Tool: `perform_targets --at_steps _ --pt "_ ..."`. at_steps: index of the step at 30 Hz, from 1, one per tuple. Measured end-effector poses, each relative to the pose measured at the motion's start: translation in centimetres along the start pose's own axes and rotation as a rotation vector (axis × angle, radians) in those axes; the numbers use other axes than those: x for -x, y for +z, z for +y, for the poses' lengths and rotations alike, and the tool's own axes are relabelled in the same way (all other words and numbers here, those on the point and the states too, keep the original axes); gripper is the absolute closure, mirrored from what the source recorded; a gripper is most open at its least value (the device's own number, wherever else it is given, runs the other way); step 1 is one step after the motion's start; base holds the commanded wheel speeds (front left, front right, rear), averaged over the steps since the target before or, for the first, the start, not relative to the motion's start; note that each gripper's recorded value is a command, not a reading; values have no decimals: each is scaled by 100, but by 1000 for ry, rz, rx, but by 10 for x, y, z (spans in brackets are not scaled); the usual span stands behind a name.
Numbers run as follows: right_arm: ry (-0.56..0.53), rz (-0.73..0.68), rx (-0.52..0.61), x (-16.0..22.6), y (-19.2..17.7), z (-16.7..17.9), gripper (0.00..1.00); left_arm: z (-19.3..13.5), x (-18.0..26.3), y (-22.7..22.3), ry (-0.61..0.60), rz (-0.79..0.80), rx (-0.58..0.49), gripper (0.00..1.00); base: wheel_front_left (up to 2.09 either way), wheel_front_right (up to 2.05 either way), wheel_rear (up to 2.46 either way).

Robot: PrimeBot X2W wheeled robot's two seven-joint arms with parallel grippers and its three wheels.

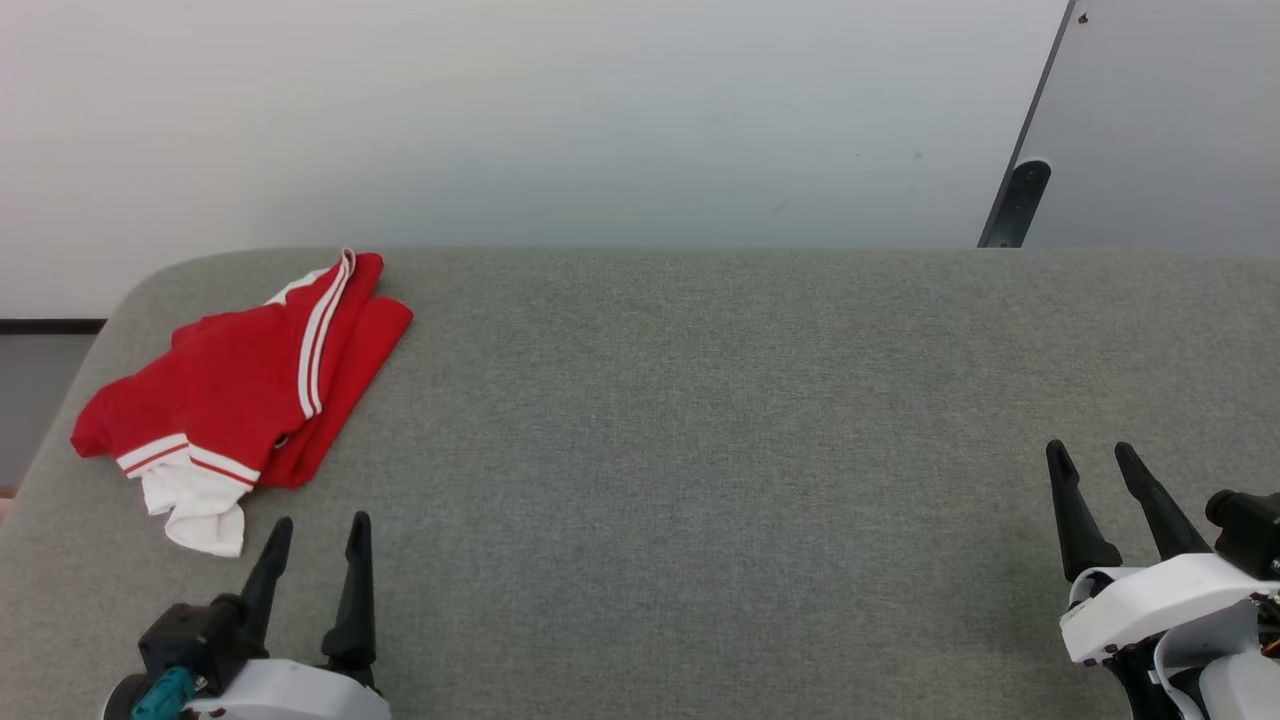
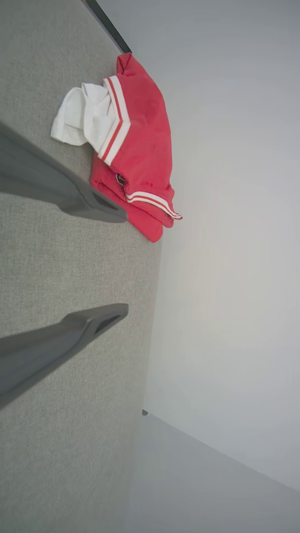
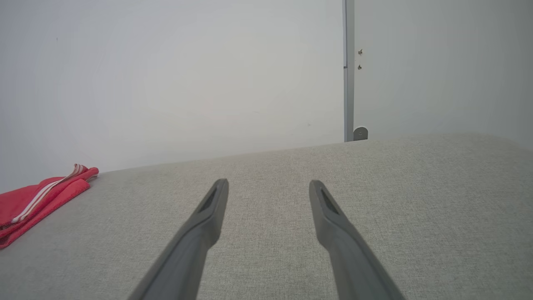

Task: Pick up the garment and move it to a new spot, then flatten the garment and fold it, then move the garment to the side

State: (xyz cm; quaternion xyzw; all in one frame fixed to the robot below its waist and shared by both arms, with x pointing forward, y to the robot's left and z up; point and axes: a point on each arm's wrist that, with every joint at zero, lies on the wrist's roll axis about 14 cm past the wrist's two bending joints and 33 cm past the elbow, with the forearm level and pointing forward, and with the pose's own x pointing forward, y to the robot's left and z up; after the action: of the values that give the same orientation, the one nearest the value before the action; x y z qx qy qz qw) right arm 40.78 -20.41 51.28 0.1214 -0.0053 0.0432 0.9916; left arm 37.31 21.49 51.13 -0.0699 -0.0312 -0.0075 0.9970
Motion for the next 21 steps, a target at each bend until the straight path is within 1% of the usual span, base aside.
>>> perform_targets --at_steps 9,21 --pt "6 -11 53 0 1 -1 0 -1 0 -1 -20 -4 -52 0 0 0 0" --pt "-12 -43 70 0 4 -6 0 -1 2 -9 -40 14 -126 0 0 0 0"
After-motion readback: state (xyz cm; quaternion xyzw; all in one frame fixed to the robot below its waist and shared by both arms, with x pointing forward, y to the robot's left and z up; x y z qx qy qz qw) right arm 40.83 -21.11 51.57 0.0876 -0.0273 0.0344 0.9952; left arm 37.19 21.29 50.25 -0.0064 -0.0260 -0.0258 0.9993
